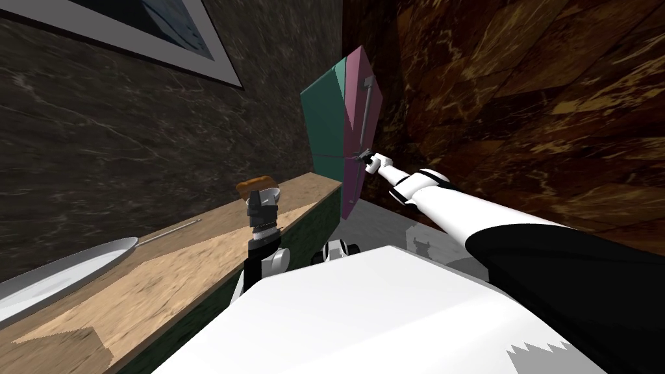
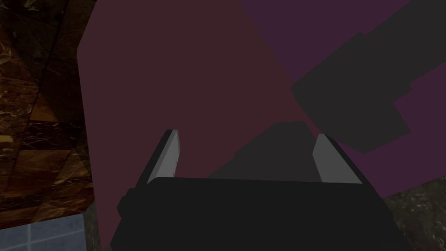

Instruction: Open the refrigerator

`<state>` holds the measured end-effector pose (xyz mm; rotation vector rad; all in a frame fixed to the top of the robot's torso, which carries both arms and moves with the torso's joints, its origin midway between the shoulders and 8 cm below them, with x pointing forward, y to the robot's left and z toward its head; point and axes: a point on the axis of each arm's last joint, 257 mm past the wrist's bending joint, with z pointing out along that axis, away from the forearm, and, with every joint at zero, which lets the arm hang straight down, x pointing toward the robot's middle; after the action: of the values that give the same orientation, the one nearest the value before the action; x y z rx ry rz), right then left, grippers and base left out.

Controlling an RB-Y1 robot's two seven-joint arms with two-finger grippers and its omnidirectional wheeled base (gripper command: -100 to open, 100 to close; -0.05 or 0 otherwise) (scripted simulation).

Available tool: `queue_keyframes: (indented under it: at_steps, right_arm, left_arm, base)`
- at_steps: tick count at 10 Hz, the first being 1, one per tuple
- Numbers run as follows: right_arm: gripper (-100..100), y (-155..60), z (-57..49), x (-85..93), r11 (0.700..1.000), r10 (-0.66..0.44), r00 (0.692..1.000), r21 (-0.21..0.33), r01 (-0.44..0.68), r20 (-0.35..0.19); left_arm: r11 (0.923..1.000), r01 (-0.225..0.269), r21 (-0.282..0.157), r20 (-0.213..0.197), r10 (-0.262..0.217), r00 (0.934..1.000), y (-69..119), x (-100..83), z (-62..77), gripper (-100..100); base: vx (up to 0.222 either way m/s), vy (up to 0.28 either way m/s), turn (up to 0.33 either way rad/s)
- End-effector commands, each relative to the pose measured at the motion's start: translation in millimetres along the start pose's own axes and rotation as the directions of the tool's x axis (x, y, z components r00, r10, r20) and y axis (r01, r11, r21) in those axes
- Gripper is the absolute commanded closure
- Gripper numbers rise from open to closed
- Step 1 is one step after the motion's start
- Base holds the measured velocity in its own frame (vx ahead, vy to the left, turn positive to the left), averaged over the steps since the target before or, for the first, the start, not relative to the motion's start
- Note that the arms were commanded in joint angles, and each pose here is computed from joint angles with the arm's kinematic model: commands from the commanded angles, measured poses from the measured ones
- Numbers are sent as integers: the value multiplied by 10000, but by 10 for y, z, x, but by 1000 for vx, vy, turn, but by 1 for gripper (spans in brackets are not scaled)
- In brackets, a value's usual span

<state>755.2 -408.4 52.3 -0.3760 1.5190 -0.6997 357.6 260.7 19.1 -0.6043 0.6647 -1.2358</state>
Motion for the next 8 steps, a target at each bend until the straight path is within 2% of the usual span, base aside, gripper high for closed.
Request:
queue_keyframes:
  at_steps: [1, 4, 5, 6, 7, 8]
  right_arm:
    - [-100, -347, -23, -18, 9988, -30, 10000, 480, 32, -40]
    - [-100, -347, -23, -18, 9988, -30, 10000, 480, 32, -40]
    - [-100, -137, -44, -122, 9996, -269, 9996, 112, 269, 4]
    - [-100, -165, -38, -168, 9992, -351, 9994, 168, 351, -27]
    - [-100, 21, -40, -103, 9995, -306, 9995, -115, 306, -4]
    - [100, -100, -54, -60, 9999, -160, 9999, 37, 159, 43]
  left_arm:
    - [10000, 0, 0, 0, 0, 10000, 0, 0, 0, 0]
    - [10000, 0, 0, 0, 0, 10000, 0, 0, 0, 0]
    - [10000, 0, 0, 0, 0, 10000, 0, 0, 0, 0]
    - [10000, 0, 0, -1, 0, 10000, 0, 0, 0, 0]
    - [10000, 0, 0, 0, 0, 10000, 0, 0, 0, 0]
    - [10000, 0, 0, 0, 0, 10000, 0, 0, 0, 0]
  base:
    - [-5, 6, -17]
    - [-1, 1, -4]
    - [-3, -1, 118]
    - [24, -27, 125]
    - [-13, -6, 17]
    - [-21, 31, -82]
